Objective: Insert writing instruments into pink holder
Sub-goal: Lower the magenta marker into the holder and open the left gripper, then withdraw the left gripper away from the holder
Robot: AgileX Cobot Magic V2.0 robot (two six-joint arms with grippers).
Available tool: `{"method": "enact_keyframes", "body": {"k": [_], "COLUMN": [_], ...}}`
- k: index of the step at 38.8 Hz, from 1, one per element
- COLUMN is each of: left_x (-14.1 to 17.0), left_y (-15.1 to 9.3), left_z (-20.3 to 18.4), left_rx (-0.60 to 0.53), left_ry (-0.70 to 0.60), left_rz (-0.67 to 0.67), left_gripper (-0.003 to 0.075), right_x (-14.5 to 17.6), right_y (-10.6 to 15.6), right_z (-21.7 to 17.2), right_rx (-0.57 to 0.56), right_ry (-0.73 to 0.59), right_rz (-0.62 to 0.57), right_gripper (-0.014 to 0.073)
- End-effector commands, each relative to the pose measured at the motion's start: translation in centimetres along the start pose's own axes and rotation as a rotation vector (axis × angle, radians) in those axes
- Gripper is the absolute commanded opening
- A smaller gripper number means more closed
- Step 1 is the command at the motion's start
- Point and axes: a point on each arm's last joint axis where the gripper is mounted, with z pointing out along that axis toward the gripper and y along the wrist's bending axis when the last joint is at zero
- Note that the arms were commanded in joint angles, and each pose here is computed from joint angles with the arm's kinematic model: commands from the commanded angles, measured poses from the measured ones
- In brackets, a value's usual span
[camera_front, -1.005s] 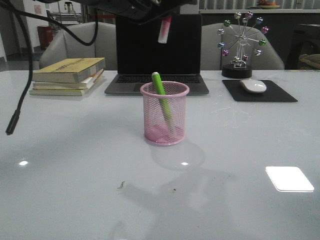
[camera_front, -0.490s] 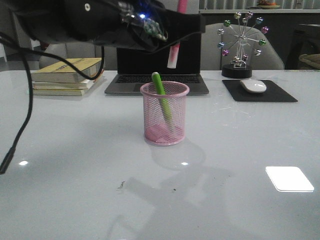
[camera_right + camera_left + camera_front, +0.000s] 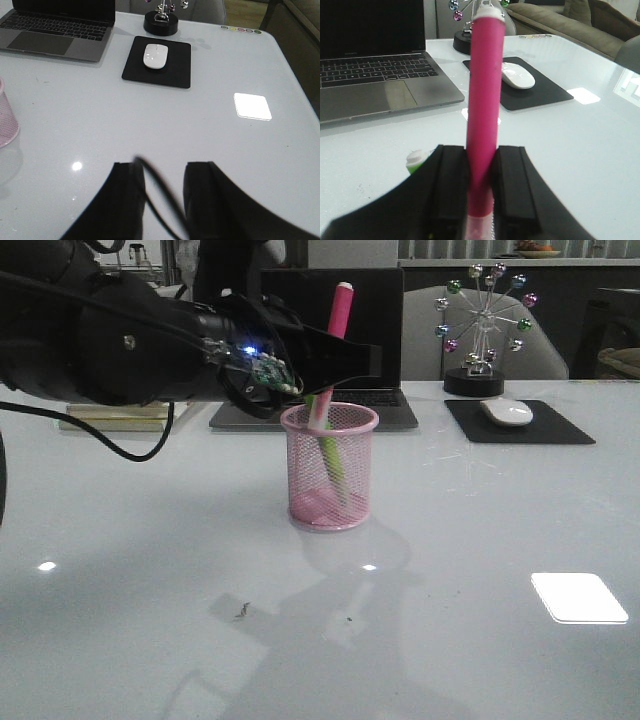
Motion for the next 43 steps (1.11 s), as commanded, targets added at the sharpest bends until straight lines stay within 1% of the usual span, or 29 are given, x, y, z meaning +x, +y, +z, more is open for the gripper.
{"method": "enact_keyframes", "body": {"k": [1, 6, 24, 28, 32, 35, 37, 43], "left_x": [-3.19, -2.47, -2.42, -2.42, -2.42, -2.42, -2.42, -2.41], "left_y": [-0.82, -0.68, -0.58, -0.58, -0.58, -0.58, -0.58, -0.65], "left_z": [-0.59, -0.17, -0.16, -0.16, -0.16, -0.16, -0.16, -0.16], "left_rx": [0.033, 0.03, 0.027, 0.027, 0.027, 0.027, 0.027, 0.028], "left_ry": [-0.165, -0.177, -0.171, -0.171, -0.171, -0.171, -0.171, -0.171], "left_rz": [-0.011, -0.008, -0.01, -0.01, -0.01, -0.01, -0.01, -0.01], "left_gripper": [0.0102, 0.0102, 0.0108, 0.016, 0.0258, 0.0309, 0.0325, 0.0324], "right_x": [-1.64, -1.64, -1.64, -1.64, -1.64, -1.64, -1.64, -1.64], "right_y": [-0.14, -0.14, -0.14, -0.14, -0.14, -0.14, -0.14, -0.14], "right_z": [-0.47, -0.47, -0.47, -0.47, -0.47, -0.47, -0.47, -0.47], "right_rx": [0.01, 0.01, 0.01, 0.01, 0.01, 0.01, 0.01, 0.01], "right_ry": [-0.11, -0.11, -0.11, -0.11, -0.11, -0.11, -0.11, -0.11], "right_rz": [-0.01, -0.01, -0.01, -0.01, -0.01, -0.01, -0.01, -0.01], "right_gripper": [0.0337, 0.0337, 0.0337, 0.0337, 0.0337, 0.0337, 0.0337, 0.0337]}}
